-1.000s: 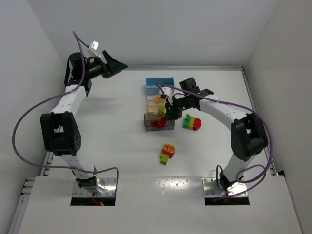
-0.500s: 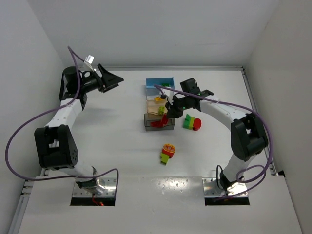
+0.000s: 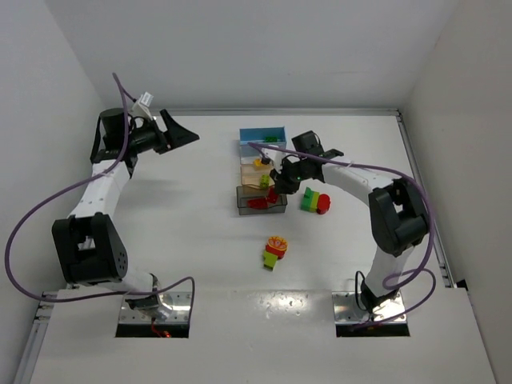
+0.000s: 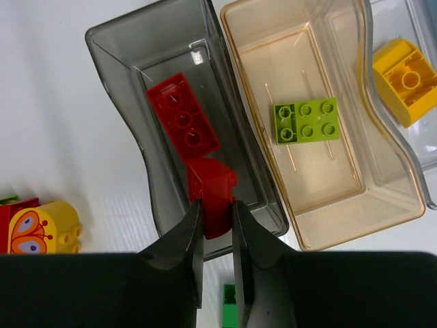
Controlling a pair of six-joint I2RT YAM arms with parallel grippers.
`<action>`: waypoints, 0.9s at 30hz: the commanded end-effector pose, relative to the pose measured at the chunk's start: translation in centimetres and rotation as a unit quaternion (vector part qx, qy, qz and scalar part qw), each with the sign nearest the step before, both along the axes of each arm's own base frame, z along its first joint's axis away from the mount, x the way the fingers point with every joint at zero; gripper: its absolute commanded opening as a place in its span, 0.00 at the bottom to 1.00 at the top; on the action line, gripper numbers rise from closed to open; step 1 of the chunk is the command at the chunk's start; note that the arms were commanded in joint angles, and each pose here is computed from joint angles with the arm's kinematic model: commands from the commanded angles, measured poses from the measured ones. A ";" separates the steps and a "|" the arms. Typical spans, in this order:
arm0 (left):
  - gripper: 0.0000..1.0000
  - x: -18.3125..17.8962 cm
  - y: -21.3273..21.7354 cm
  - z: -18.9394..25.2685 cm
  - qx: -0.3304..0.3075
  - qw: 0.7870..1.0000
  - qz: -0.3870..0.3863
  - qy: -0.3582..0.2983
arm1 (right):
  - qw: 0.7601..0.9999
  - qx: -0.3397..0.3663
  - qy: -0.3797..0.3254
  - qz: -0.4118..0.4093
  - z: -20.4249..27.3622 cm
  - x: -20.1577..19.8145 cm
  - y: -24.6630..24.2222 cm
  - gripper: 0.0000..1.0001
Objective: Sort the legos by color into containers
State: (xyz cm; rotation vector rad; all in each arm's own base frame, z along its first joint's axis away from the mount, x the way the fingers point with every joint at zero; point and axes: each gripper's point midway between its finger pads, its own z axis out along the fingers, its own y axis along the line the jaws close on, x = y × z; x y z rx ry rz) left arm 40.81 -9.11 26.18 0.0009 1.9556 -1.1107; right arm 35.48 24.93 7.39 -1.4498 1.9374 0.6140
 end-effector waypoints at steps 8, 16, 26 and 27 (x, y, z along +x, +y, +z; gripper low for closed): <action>1.00 -0.8 -0.3 -0.6 0.112 0.993 0.016 -0.030 | 0.999 0.000 -0.047 -0.016 1.6 2.1 0.1 0.51; 1.00 -2.2 -2.9 -1.2 0.210 0.974 -0.001 -0.083 | 0.993 0.048 -0.077 -0.076 7.0 1.4 -1.7 0.70; 1.00 -3.6 -6.7 -2.8 0.251 0.961 -0.069 -0.097 | 0.991 -0.061 -0.011 -0.119 2.3 -3.4 -12.3 0.77; 1.00 -3.6 -6.7 -3.0 0.252 0.961 -0.071 -0.092 | 0.990 -0.070 0.003 -0.119 1.4 -3.7 -12.9 0.79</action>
